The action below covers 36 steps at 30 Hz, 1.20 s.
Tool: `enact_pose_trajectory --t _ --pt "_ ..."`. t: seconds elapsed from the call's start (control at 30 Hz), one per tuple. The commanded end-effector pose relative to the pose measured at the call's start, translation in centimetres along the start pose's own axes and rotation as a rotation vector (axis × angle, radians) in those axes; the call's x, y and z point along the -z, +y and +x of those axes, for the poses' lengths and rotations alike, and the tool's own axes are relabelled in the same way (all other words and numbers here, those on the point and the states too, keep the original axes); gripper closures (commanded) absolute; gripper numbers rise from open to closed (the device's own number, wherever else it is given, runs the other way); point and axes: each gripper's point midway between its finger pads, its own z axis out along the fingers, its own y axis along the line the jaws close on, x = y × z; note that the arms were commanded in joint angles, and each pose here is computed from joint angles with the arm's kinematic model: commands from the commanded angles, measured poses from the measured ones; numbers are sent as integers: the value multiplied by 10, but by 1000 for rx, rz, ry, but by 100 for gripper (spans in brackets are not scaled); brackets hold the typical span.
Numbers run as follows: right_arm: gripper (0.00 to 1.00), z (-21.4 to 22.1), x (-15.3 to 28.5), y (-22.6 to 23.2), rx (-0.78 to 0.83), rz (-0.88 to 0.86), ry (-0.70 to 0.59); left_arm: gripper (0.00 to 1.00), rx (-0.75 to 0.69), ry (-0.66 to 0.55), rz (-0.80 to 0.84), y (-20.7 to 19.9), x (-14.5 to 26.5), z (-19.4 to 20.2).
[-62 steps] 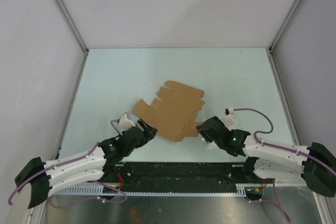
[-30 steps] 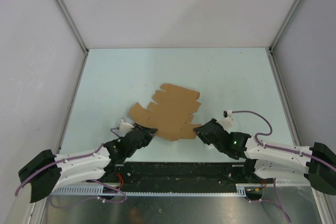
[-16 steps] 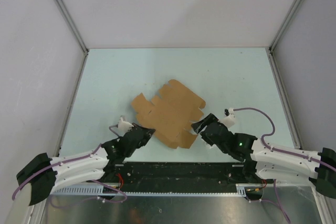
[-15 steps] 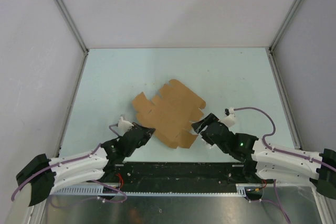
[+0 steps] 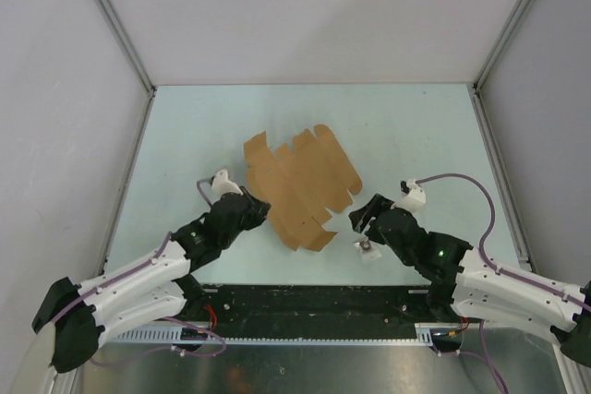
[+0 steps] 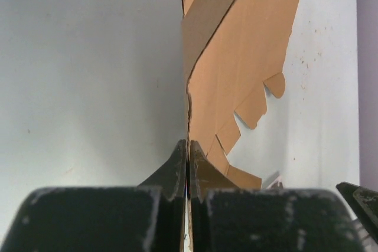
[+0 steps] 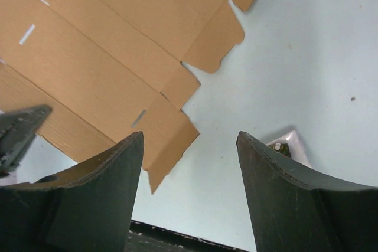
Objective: Fold the paper box
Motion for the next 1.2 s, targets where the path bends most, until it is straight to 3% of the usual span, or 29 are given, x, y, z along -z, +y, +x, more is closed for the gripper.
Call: enact_pose_trajectory --t 0.0,0.3,0.57,0.8,1.17 --pt "30 -22 6 15 116 -41 -45 100 -217 46 78 -25 1 -17" --pt "31 -29 10 14 134 -57 -49 98 -498 148 79 -45 -24 -62" --pt "30 -37 17 7 132 -48 -58 100 -721 306 -64 -53 -66 -92" --pt "30 -37 19 8 127 -62 -44 100 -932 498 -211 -23 -86 -92" --pt "31 -31 17 9 138 -70 -12 100 -1157 550 -233 -11 -86 -106"
